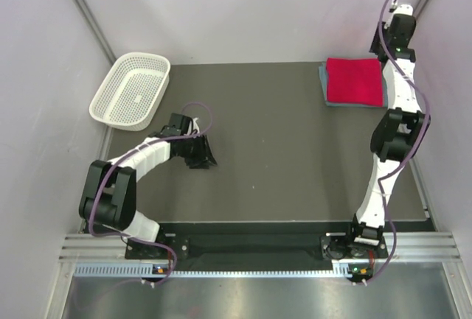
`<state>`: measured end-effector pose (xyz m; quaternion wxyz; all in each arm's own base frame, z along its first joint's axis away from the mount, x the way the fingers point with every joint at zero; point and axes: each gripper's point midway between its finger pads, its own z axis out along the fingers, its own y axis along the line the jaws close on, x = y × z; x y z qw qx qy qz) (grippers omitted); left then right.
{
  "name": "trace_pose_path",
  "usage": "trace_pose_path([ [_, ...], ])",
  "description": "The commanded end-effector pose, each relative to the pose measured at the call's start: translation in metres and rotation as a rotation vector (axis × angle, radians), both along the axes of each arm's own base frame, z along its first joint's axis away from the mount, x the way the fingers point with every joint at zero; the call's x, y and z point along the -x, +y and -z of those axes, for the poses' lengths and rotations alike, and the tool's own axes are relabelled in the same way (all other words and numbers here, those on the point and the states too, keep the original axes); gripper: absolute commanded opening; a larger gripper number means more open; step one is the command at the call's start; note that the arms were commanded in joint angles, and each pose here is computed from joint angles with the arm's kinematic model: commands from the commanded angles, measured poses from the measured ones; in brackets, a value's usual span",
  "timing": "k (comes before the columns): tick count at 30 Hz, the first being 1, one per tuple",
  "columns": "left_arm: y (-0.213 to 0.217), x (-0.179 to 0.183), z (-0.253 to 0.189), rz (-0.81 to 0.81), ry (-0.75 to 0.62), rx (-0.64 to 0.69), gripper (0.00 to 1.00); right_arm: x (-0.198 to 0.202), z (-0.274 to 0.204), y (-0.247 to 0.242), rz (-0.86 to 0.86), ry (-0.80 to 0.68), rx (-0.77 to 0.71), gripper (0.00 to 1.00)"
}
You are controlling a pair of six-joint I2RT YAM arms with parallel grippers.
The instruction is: Fold and stack the t-shirts
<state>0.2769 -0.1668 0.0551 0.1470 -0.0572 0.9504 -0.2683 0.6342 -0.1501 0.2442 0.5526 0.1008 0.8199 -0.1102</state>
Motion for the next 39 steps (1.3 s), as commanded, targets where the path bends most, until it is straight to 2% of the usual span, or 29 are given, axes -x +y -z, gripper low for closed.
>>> trace_pose_path([
  [1,-0.004,-0.006,-0.020,0.004,-0.102,0.042,0.44,0.004,0.011,0.058,-0.226,0.016,-0.252,0.36],
  [4,-0.002,-0.001,-0.021,0.005,-0.100,0.048,0.44,0.001,0.020,0.086,-0.310,-0.003,-0.385,0.20],
  [5,-0.002,0.000,-0.022,0.006,-0.099,0.049,0.44,0.005,0.037,0.099,-0.331,0.019,-0.477,0.12],
  [7,0.000,0.000,-0.027,0.008,-0.113,0.047,0.44,0.003,0.051,0.112,-0.365,0.009,-0.560,0.06],
  [8,0.001,0.001,-0.028,0.007,-0.116,0.046,0.44,0.005,0.053,0.124,-0.395,0.012,-0.645,0.01],
  [9,0.002,0.000,-0.030,0.010,-0.124,0.044,0.44,0.003,0.056,0.131,-0.412,0.008,-0.684,0.00],
  [13,0.004,0.002,-0.032,0.014,-0.121,0.038,0.44,0.001,0.079,0.156,-0.468,0.041,-0.810,0.00],
  [17,0.005,0.003,-0.035,0.013,-0.114,0.032,0.44,0.003,0.121,0.161,-0.426,0.119,-0.909,0.00],
  [28,0.007,0.006,-0.046,0.056,-0.139,0.027,0.44,0.037,0.186,0.170,-0.336,0.239,-1.013,0.01],
  [30,0.003,0.007,-0.050,0.080,-0.143,0.048,0.44,0.038,0.183,0.169,-0.347,0.253,-0.993,0.04],
  [31,0.003,0.008,-0.050,0.088,-0.137,0.050,0.45,0.033,0.166,0.167,-0.362,0.232,-0.971,0.06],
  [33,0.002,0.009,-0.052,0.107,-0.143,0.049,0.44,0.035,0.152,0.165,-0.364,0.244,-0.951,0.13],
  [37,0.001,0.011,-0.059,0.136,-0.174,0.061,0.44,0.043,0.078,0.172,-0.409,0.172,-0.915,0.20],
  [39,0.000,0.012,-0.062,0.151,-0.186,0.068,0.45,0.059,0.063,0.178,-0.404,0.184,-0.910,0.26],
])
